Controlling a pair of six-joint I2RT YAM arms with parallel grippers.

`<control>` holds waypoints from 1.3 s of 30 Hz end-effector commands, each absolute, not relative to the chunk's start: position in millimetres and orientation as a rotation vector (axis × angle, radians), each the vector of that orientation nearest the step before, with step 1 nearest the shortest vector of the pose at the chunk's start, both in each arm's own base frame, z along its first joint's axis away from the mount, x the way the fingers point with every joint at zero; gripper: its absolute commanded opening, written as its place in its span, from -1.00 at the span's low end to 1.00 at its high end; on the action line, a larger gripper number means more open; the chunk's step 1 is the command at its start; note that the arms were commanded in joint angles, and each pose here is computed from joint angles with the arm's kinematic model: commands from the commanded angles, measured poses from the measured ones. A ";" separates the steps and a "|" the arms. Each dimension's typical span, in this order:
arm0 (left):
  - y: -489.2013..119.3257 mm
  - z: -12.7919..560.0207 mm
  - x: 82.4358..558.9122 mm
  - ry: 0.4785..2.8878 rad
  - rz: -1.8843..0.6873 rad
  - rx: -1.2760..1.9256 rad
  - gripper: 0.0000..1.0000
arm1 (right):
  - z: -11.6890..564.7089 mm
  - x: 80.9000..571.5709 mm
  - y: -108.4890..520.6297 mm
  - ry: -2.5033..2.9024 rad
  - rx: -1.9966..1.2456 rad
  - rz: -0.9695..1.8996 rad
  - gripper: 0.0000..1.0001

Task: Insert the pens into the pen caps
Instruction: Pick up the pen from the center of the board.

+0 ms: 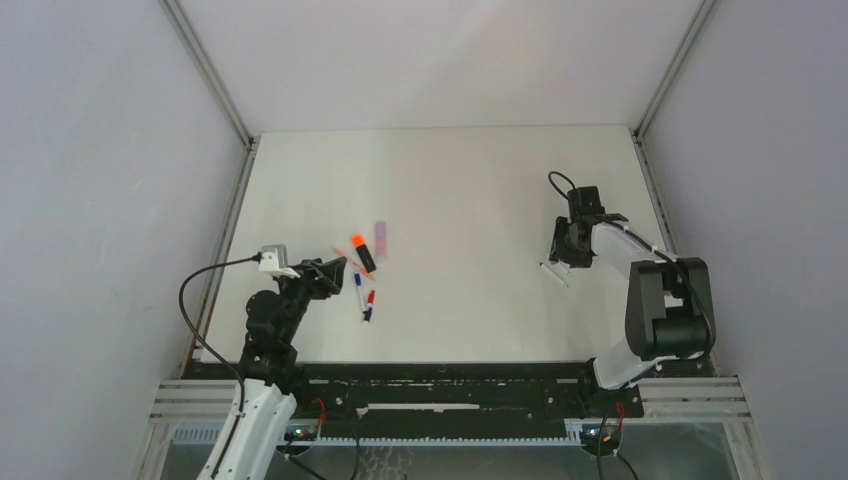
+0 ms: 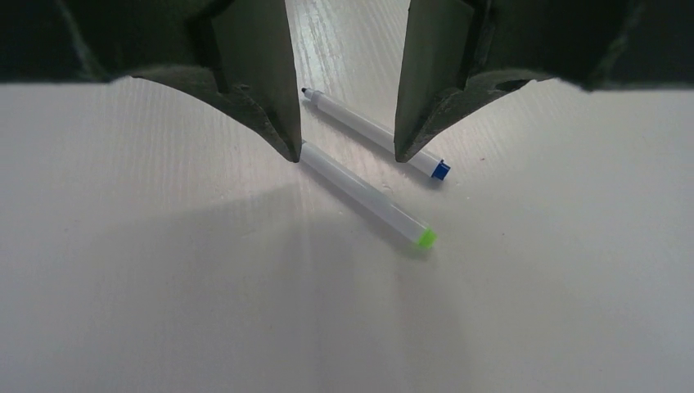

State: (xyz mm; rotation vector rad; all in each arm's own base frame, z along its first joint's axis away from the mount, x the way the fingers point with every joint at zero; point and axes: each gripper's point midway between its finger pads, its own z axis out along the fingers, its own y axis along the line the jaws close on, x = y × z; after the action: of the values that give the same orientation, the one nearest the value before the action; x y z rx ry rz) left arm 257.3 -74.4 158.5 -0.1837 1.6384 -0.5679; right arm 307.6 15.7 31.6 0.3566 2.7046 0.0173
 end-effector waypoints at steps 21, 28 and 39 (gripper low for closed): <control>-73.5 159.5 258.6 1.622 -0.542 -0.158 0.44 | 24.7 327.1 12.8 2.763 0.261 -0.043 -0.15; -73.4 159.9 258.7 1.620 -0.541 -0.158 0.45 | 17.0 324.3 11.6 2.795 0.266 -0.053 -0.28; -74.1 161.1 258.2 1.617 -0.543 -0.156 0.45 | 13.6 315.2 0.3 2.813 0.338 -0.113 -0.57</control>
State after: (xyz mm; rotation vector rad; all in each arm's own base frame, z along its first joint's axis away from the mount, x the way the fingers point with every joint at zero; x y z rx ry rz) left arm 257.1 -75.5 158.2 -0.1737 1.6400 -0.5648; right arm 315.1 8.2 12.4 0.3009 2.8136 -0.0589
